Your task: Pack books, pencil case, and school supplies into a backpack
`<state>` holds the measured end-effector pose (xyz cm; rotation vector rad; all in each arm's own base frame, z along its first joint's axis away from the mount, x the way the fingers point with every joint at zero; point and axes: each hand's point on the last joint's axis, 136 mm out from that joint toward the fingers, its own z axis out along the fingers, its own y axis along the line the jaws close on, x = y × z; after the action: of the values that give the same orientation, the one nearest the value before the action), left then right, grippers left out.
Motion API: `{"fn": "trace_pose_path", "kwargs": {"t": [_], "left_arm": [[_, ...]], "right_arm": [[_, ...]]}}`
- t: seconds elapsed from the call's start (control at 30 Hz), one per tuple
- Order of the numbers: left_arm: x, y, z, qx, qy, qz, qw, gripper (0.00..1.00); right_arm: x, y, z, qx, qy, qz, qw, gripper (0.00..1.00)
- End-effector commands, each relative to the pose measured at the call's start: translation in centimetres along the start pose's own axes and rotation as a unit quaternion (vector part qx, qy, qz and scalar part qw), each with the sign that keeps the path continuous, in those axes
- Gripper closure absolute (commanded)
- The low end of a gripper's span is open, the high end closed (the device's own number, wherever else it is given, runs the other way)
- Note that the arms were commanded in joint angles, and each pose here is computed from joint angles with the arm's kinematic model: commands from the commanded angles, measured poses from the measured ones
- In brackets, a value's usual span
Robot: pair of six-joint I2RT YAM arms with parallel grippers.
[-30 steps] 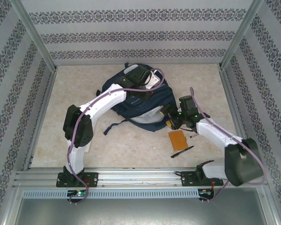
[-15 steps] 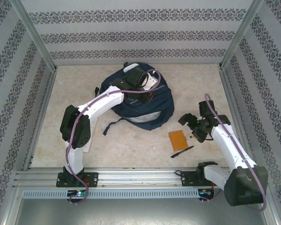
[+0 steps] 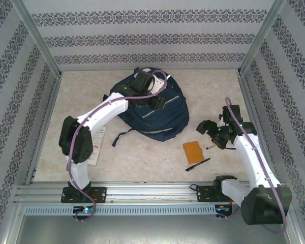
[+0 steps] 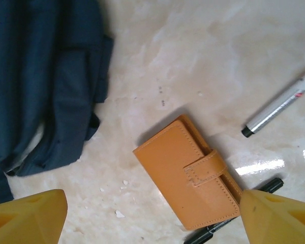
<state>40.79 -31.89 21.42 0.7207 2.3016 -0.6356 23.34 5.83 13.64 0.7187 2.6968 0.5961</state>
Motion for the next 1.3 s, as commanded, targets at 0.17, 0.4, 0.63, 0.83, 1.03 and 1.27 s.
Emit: {"fn": "trace_pose_path", "kwargs": {"t": [0.17, 0.4, 0.63, 0.83, 1.03, 1.27], "left_arm": [[-0.2, 4.1, -12.7, -0.097, -0.074, -0.103, 0.987, 0.34], [11.7, 12.6, -17.4, -0.218, 0.004, -0.277, 0.936, 0.22], [23.2, 16.8, -15.8, -0.234, 0.168, -0.413, 0.864, 0.17], [27.5, 19.2, -11.6, -0.244, 0.209, -0.461, 0.827, 0.16], [30.5, 17.9, -9.0, -0.216, 0.251, -0.477, 0.814, 0.16], [33.3, 15.6, -9.4, -0.206, 0.263, -0.484, 0.809, 0.17]], "right_arm": [[1.3, 6.8, -1.1, -0.026, -0.016, -0.21, 0.977, 0.15], [4.7, 12.6, 2.2, -0.039, 0.044, -0.339, 0.939, 0.2], [9.5, 17.9, 4.7, -0.001, 0.002, -0.472, 0.882, 0.21], [10.4, 17.2, 6.3, 0.015, -0.009, -0.433, 0.901, 0.23], [7.5, 8.4, 5.5, 0.109, -0.05, -0.316, 0.941, 0.16], [7.6, 0.3, 4.9, 0.095, -0.015, -0.194, 0.976, 0.1]]}}
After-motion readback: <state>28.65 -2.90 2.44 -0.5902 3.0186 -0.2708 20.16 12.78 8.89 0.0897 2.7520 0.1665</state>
